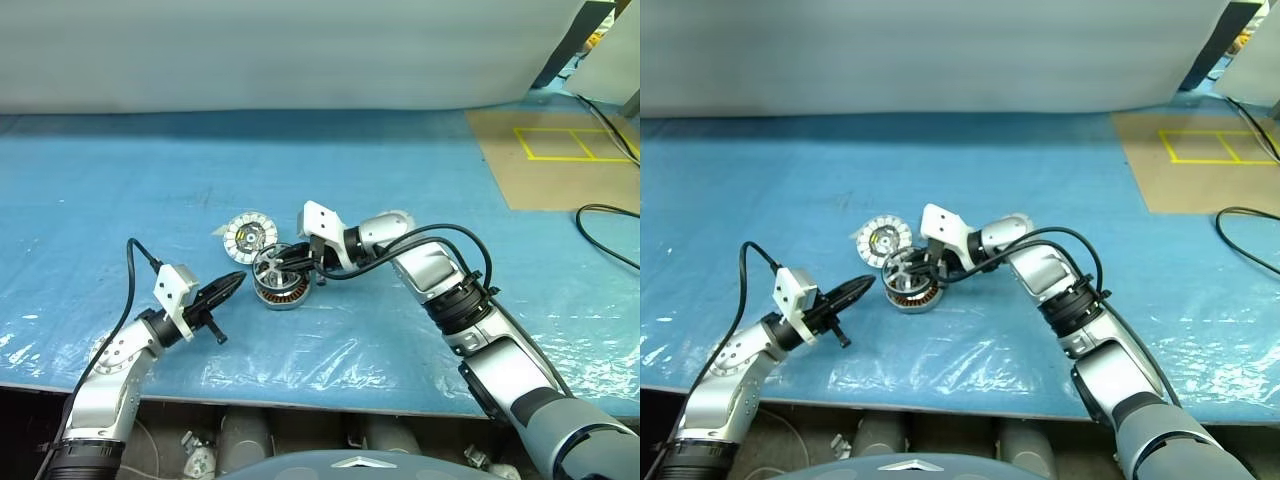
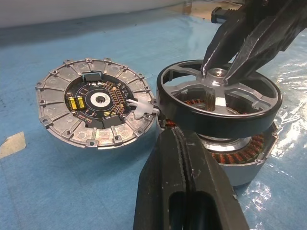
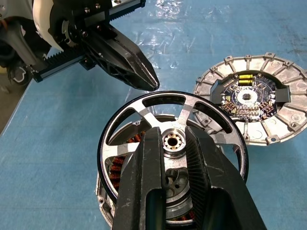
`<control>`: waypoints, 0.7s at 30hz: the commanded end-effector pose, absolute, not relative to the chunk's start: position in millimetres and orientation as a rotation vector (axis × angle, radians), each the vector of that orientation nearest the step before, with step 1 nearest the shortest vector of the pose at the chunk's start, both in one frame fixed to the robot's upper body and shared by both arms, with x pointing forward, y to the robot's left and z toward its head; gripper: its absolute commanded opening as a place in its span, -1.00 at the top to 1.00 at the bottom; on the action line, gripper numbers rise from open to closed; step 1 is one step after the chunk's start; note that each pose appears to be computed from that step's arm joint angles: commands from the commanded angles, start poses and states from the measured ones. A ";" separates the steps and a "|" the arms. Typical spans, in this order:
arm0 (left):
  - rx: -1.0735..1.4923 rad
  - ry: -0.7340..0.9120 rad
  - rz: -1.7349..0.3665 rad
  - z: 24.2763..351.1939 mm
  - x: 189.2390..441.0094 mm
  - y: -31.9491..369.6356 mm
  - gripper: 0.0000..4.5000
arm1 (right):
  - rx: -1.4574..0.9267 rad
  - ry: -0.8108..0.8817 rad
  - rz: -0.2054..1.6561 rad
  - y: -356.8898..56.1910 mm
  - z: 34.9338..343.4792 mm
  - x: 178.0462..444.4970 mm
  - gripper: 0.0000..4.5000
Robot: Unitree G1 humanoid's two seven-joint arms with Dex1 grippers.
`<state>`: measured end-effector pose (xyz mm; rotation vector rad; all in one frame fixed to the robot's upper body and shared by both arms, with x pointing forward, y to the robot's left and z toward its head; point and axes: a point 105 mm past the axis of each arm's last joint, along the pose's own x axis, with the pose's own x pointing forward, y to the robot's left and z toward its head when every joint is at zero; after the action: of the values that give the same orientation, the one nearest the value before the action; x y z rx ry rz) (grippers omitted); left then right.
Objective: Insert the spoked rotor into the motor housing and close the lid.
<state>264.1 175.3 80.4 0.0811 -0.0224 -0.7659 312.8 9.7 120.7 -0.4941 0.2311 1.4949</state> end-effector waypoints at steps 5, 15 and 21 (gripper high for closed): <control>0.100 -0.051 -0.780 88.3 262.4 173.8 1.00 | -0.534 0.208 1.522 10.5 124.6 307.4 0.89; 0.098 -0.053 -0.785 87.0 264.1 173.0 1.00 | -0.538 0.186 1.504 13.8 121.6 308.0 0.89; 0.098 -0.055 -0.782 86.7 265.0 173.3 1.00 | -0.545 0.195 1.482 12.8 105.6 308.7 0.89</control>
<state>265.4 174.7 81.5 0.0838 -0.0285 -0.7719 310.0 9.1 100.9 -0.5385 0.2395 1.4743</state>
